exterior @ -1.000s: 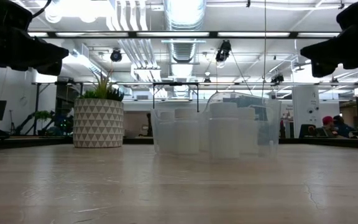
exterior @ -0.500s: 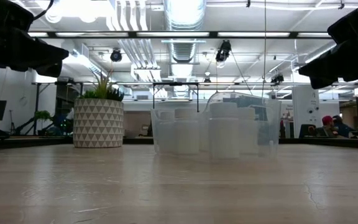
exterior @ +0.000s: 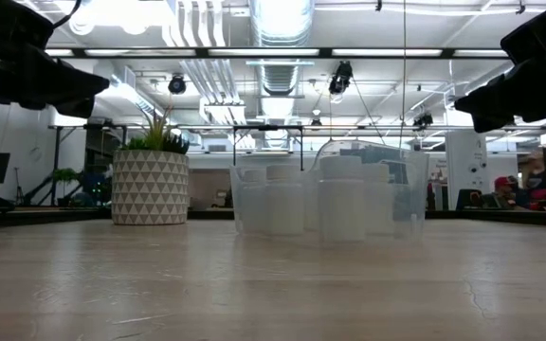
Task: Pick and place pill bottles into a basket
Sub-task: Return to Home Position
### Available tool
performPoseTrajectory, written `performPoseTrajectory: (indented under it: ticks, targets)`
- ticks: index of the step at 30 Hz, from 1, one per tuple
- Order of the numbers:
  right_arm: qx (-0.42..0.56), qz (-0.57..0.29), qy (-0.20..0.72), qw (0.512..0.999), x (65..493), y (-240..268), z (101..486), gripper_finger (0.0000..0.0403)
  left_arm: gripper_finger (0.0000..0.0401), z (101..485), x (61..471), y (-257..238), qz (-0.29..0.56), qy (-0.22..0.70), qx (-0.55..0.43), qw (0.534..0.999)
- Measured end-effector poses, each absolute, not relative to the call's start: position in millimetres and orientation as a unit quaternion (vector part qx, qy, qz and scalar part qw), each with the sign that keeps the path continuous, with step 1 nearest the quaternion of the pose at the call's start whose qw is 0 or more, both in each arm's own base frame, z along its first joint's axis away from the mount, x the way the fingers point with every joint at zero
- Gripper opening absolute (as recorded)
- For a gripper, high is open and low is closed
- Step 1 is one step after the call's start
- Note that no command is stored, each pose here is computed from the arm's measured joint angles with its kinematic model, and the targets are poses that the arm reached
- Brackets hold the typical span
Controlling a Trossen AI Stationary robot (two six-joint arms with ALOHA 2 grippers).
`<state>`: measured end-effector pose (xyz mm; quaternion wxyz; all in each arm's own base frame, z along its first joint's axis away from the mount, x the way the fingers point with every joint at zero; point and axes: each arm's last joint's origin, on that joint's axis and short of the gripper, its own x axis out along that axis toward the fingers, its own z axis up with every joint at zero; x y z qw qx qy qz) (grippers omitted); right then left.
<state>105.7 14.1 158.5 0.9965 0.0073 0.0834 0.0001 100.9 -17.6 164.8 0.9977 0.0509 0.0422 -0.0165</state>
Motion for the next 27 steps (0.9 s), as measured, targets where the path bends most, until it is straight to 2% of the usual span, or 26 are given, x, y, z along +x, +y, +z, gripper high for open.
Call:
performPoseTrajectory:
  ticks: [27]
  targets:
    - [0.011, 0.000, 0.082, 0.997, 105.7, 14.2, 158.8, 0.0009, 0.0008, 164.4, 101.4, -17.2, -0.007, 0.046, 0.040, 0.998]
